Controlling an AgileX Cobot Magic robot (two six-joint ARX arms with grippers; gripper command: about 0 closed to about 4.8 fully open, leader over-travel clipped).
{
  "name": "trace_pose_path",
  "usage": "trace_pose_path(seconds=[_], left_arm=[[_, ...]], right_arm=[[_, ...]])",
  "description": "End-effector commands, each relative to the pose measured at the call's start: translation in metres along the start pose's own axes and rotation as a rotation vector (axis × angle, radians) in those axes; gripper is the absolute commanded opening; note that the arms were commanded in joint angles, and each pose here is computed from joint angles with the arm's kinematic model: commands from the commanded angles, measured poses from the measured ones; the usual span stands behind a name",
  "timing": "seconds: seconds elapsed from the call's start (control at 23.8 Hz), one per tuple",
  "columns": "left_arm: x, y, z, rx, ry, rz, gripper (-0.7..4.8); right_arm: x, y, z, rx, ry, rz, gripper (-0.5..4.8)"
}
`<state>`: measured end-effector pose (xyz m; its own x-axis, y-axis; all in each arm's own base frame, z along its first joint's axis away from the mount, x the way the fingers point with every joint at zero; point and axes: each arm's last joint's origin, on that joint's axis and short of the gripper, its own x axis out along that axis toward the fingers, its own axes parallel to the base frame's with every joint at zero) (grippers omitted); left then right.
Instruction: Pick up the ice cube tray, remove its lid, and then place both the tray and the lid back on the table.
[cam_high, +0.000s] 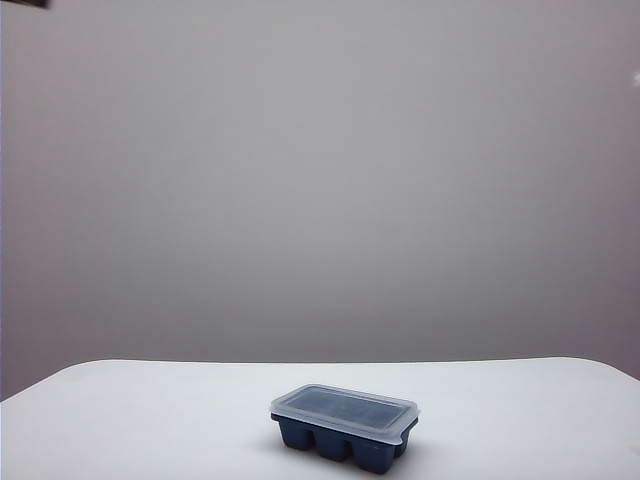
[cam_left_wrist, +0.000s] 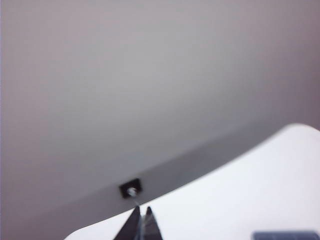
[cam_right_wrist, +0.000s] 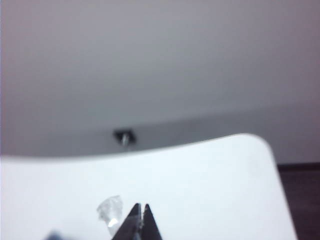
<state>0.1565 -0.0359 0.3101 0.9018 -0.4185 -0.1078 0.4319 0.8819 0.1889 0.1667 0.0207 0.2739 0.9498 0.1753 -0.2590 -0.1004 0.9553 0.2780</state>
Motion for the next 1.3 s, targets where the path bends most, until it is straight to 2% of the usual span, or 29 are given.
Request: trace_pose_path(seconds=[0.04, 0.13, 0.17, 0.25, 0.29, 0.34, 0.38, 0.42, 0.5, 0.55, 0.67, 0.71, 0.8, 0.97, 1.3], left_arm=[[0.025, 0.001, -0.004, 0.105, 0.011, -0.153, 0.16], [0.043, 0.001, -0.016, 0.131, 0.045, -0.246, 0.35], [0.053, 0.001, -0.024, 0.129, 0.063, -0.305, 0.35], [0.063, 0.001, -0.031, 0.110, 0.078, -0.357, 0.35], [0.072, 0.001, -0.038, 0.096, 0.090, -0.396, 0.36], [0.075, 0.000, -0.041, 0.090, 0.089, -0.417, 0.39], [0.082, 0.000, -0.045, 0.082, 0.078, -0.458, 0.95], [0.085, 0.000, -0.047, 0.080, 0.074, -0.471, 1.13], [0.092, 0.000, -0.053, 0.076, 0.077, -0.488, 1.21], [0.096, 0.000, -0.055, 0.072, 0.058, -0.531, 1.21], [0.104, 0.000, -0.060, 0.073, 0.032, -0.555, 1.21], [0.106, 0.000, -0.062, 0.065, 0.040, -0.560, 1.21], [0.106, -0.002, -0.062, 0.061, 0.045, -0.566, 1.21], [0.106, -0.002, -0.062, 0.062, 0.045, -0.565, 1.21], [0.106, -0.002, -0.062, 0.062, 0.049, -0.559, 1.21]], right_arm=[[0.031, 0.002, -0.005, -0.056, 0.105, 0.164, -0.01], [0.057, 0.000, -0.016, -0.041, 0.177, 0.238, -0.01], [0.070, -0.001, -0.024, -0.028, 0.225, 0.287, -0.01], [0.089, -0.003, -0.037, -0.001, 0.292, 0.400, 0.00], [0.106, -0.006, -0.050, 0.046, 0.345, 0.457, 0.07], [0.114, -0.008, -0.057, 0.075, 0.376, 0.471, 0.26], [0.125, -0.011, -0.071, 0.114, 0.429, 0.493, 0.65], [0.131, -0.014, -0.080, 0.139, 0.464, 0.511, 0.87], [0.146, -0.019, -0.102, 0.218, 0.549, 0.589, 0.99], [0.154, -0.022, -0.117, 0.301, 0.608, 0.620, 1.02], [0.170, -0.029, -0.143, 0.492, 0.728, 0.611, 1.63], [0.178, -0.032, -0.154, 0.594, 0.793, 0.617, 2.08], [0.187, -0.033, -0.162, 0.680, 0.858, 0.623, 2.55], [0.193, -0.019, -0.168, 0.723, 0.919, 0.615, 2.56], [0.193, -0.003, -0.176, 0.672, 0.918, 0.520, 2.56]])
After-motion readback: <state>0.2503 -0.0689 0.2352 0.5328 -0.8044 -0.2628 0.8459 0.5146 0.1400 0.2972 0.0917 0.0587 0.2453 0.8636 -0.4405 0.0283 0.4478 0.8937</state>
